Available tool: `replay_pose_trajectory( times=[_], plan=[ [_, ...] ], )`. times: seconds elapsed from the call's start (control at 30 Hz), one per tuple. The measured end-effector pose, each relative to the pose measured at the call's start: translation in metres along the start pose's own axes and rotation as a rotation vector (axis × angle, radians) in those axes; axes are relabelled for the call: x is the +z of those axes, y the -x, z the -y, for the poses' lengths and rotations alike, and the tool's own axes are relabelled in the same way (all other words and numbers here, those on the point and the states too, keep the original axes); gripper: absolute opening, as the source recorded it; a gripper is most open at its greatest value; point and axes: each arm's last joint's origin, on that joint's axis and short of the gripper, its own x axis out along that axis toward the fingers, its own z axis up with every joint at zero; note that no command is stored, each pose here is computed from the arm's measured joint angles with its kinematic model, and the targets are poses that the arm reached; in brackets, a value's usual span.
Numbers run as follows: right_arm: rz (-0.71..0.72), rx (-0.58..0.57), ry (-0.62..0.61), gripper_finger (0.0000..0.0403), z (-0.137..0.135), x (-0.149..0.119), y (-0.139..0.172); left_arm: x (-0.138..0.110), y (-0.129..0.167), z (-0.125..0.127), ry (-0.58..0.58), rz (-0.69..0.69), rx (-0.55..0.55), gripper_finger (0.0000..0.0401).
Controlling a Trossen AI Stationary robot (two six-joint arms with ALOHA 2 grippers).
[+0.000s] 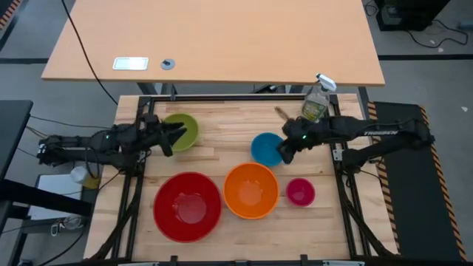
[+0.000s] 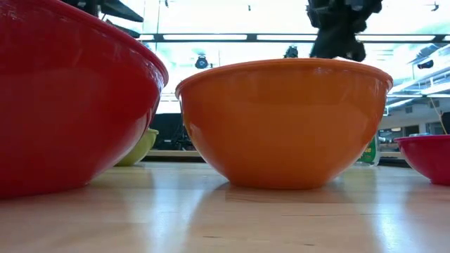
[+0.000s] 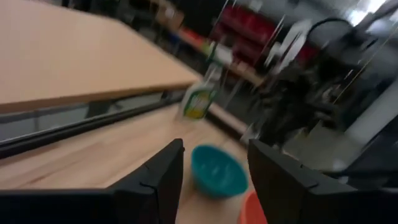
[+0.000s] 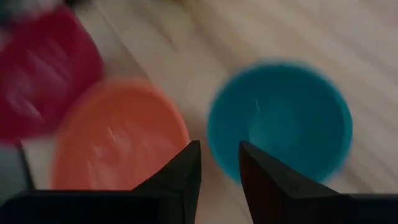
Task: Nest bowls inside each other
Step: Stack the orange bowl on top of the red bowl
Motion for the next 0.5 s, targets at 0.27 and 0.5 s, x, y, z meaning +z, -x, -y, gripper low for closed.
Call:
replay_pose_trajectory(
  times=[0.27,0.5],
  plan=[
    [-0.222,-0.035,0.083,0.0157,-0.018,-0.020,-0.041,0.016,-0.014,0.018,-0.120,-0.203,0.086,0.0243],
    [-0.344,-0.072,0.075,0.0232,-0.035,-0.033,-0.070,0.023,-0.017,0.023,-0.199,-0.223,0.088,0.0272]
  ],
)
